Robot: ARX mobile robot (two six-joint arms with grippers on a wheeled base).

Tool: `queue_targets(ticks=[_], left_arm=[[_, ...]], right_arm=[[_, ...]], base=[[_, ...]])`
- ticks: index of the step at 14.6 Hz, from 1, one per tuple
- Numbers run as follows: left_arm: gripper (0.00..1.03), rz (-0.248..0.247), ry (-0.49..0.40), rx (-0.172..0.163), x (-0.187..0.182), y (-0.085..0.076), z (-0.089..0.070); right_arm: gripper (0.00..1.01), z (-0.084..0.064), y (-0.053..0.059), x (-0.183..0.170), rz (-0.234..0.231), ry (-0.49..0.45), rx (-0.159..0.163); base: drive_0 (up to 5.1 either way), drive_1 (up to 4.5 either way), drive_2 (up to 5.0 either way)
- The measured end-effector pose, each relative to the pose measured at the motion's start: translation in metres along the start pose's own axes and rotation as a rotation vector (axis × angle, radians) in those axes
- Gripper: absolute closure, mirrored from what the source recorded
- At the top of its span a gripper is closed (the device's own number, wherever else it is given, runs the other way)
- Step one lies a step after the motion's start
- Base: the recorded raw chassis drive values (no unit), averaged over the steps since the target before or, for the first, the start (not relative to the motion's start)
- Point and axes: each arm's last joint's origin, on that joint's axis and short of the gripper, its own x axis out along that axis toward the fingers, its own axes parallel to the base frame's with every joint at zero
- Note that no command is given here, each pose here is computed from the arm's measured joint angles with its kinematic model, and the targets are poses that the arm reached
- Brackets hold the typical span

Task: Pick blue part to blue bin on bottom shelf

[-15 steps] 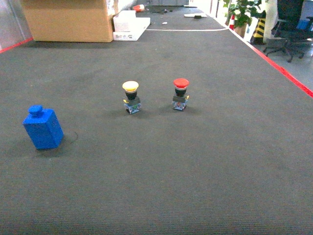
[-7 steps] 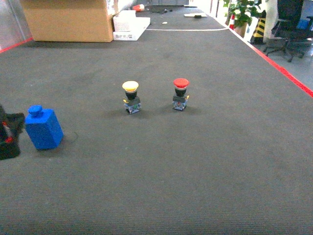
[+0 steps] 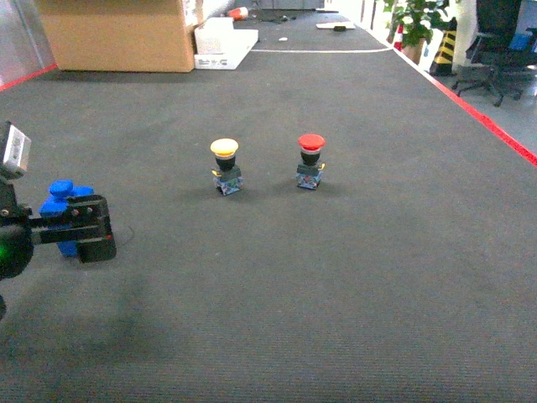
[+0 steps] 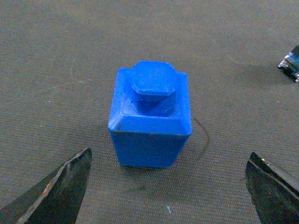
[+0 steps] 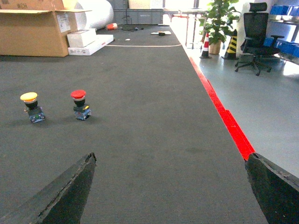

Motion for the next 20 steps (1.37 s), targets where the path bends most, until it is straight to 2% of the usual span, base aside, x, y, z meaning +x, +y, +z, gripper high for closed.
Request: queue_targets(ticks=[4, 6, 7, 9, 11, 13, 16, 17, 18, 20], left_arm=[[0.05, 0.042, 0.023, -0.001, 0.044, 0.002, -0.01], [0.05, 0.054, 0.025, -0.002, 0.053, 0.006, -0.011], [0.11, 0.057, 0.008, 0.003, 0.054, 0.007, -0.008], [0.37, 0.048, -0.002, 0.008, 0.054, 0.008, -0.007], [0.56, 0.041, -0.017, 0.007, 0.053, 0.007, -0.006], [0.59, 0.035, -0.024, 0.011, 0.051, 0.006, -0.008], [0.59, 0.054, -0.047, 0.01, 0.027, 0.004, -0.009], [0.59, 0.071, -0.067, 0.019, 0.014, 0.004, -0.007], [0.59, 0.109, -0.106, 0.057, -0.013, 0.002, 0.002], [0.59, 0.088, -0.128, 0.065, -0.059, -0.001, 0.012]], right_arm=[[0.03, 0.0, 0.0, 0.0, 0.0, 0.0, 0.0], [0.03, 0.0, 0.0, 0.0, 0.0, 0.0, 0.0], [0.03, 0.0, 0.0, 0.0, 0.0, 0.0, 0.0], [0.03, 0.0, 0.0, 0.0, 0.0, 0.0, 0.0], [0.03, 0.0, 0.0, 0.0, 0.0, 0.0, 0.0], [0.03, 0.0, 0.0, 0.0, 0.0, 0.0, 0.0], [0.03, 0.0, 0.0, 0.0, 0.0, 0.0, 0.0], [0.03, 0.0, 0.0, 0.0, 0.0, 0.0, 0.0], [0.03, 0.0, 0.0, 0.0, 0.0, 0.0, 0.0], [0.03, 0.0, 0.0, 0.0, 0.0, 0.0, 0.0]], base=[[0.0, 0.0, 0.0], [0.0, 0.0, 0.0], [0.0, 0.0, 0.0], [0.0, 0.0, 0.0], [0.0, 0.0, 0.0], [0.0, 0.0, 0.0], [0.0, 0.0, 0.0], [0.0, 0.0, 0.0], [0.0, 0.0, 0.0], [0.0, 0.0, 0.0]])
